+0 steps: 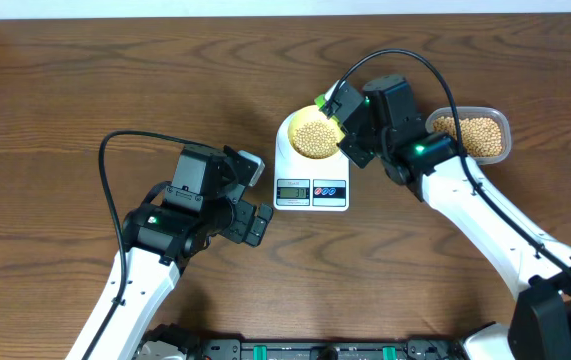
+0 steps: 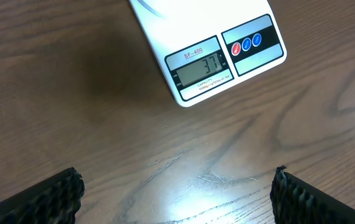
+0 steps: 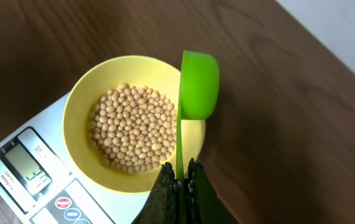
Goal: Scoop item into bowl and weigh 50g on scale
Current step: 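Tip the scoop with the right gripper to pour soybeans into the bowl, then lift the empty scoop and carry it right back over the soybean tub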
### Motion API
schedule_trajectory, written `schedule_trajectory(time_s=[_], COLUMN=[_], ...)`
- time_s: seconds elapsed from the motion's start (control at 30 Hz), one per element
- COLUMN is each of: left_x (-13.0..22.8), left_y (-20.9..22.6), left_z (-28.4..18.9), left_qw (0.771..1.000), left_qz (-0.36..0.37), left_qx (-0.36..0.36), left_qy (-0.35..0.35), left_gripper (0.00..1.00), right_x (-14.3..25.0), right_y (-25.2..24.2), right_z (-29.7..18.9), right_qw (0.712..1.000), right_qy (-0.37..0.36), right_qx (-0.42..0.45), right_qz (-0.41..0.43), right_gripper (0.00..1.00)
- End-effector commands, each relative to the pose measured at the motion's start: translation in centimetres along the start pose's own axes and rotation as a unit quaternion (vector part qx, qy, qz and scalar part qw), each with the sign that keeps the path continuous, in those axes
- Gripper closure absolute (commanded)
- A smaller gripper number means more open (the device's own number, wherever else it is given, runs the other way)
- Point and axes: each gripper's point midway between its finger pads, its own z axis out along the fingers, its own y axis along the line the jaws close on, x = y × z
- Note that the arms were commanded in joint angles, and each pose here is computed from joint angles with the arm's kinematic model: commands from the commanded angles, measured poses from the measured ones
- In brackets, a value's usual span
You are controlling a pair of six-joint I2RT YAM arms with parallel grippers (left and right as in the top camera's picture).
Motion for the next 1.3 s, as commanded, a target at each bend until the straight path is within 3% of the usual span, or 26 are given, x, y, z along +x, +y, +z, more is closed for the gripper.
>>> schedule_trajectory(time_s=[0.0,0.3,0.67,0.83,1.03,1.27], left_x=[0.0,0.0,0.0,0.0,0.0,0.0], left_y=[0.2,0.2,0.2,0.2,0.2,0.2], left_z=[0.0,0.0,0.0,0.0,0.0,0.0], left_qw=[1.000,1.000,1.000,1.000,1.000,1.000], left_qz=[-0.004,-0.004,-0.004,-0.004,-0.004,-0.004], left_qx=[-0.004,-0.004,-0.004,-0.004,-0.004,-0.004], left_qy=[0.001,0.001,0.001,0.001,0.001,0.001], left_gripper=[0.02,0.02,0.02,0.02,0.02,0.02], right_x=[-2.0,-2.0,-5.6,-5.8,-5.3,-0.7], right_y=[-0.3,0.0,1.0,-1.7,-5.4,-9.8], right_z=[-1.6,-1.6,-4.2,-6.3,-9.7,-11.9], right_qw=[1.000,1.000,0.975,0.957,0.944,0.932], right_qy=[-0.026,-0.026,-0.108,-0.128,-0.160,-0.126], right_qx=[0.012,0.003,-0.093,-0.080,-0.066,-0.010], right_qz=[-0.011,0.004,0.173,0.249,0.280,0.341], right_gripper=[0.99,0.99,0.99,0.99,0.99,0.99])
